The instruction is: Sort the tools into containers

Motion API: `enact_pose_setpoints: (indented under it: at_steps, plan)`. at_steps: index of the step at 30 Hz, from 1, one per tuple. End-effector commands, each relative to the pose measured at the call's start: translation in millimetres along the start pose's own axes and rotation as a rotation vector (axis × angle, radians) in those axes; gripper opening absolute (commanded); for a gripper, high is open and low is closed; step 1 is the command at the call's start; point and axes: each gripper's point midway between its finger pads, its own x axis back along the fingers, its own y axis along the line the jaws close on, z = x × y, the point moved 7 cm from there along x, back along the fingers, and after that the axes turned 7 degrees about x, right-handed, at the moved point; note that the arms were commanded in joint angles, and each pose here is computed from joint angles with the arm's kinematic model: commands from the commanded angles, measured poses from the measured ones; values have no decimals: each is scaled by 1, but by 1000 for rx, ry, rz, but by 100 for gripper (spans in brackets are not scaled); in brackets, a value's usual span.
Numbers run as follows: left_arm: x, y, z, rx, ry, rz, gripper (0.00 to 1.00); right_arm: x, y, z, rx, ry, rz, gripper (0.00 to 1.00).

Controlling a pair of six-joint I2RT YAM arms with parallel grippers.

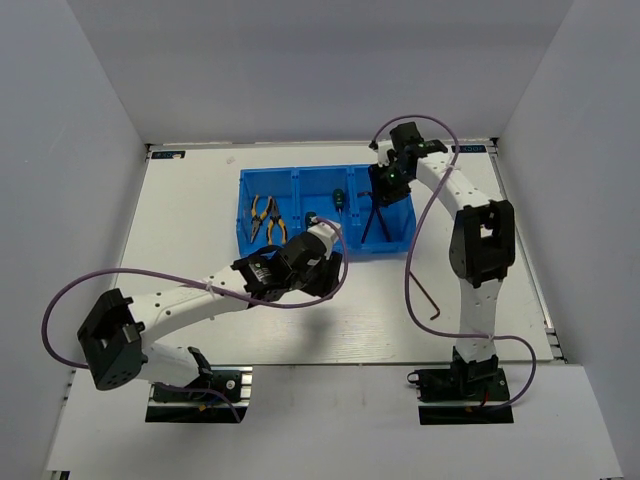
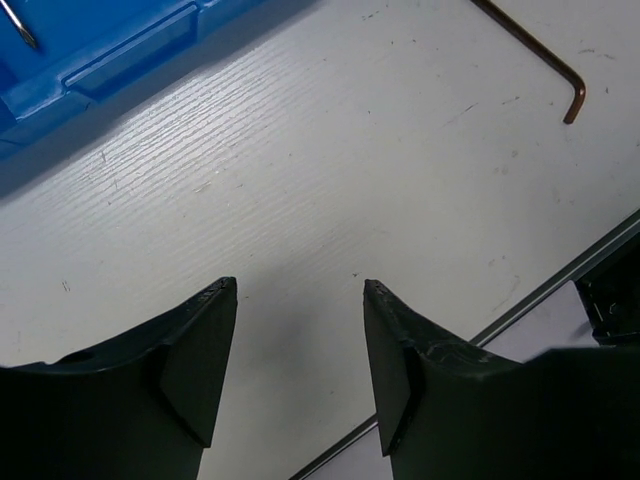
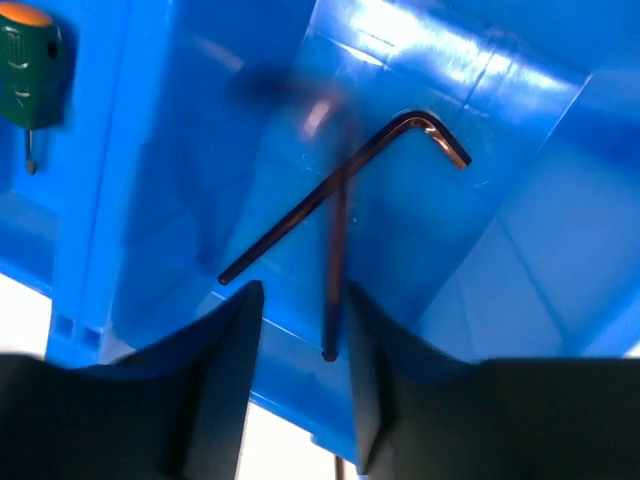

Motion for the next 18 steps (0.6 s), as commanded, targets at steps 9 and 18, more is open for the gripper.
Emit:
enact_pose_setpoints:
  at_steps: [9,18]
  plan:
    - [5,-2,-6,19,-40,0,64,103,31,15,83,-173,-64,17]
    - [3,2,4,18,-26,2,58,102,51,212,332,-31,18,0]
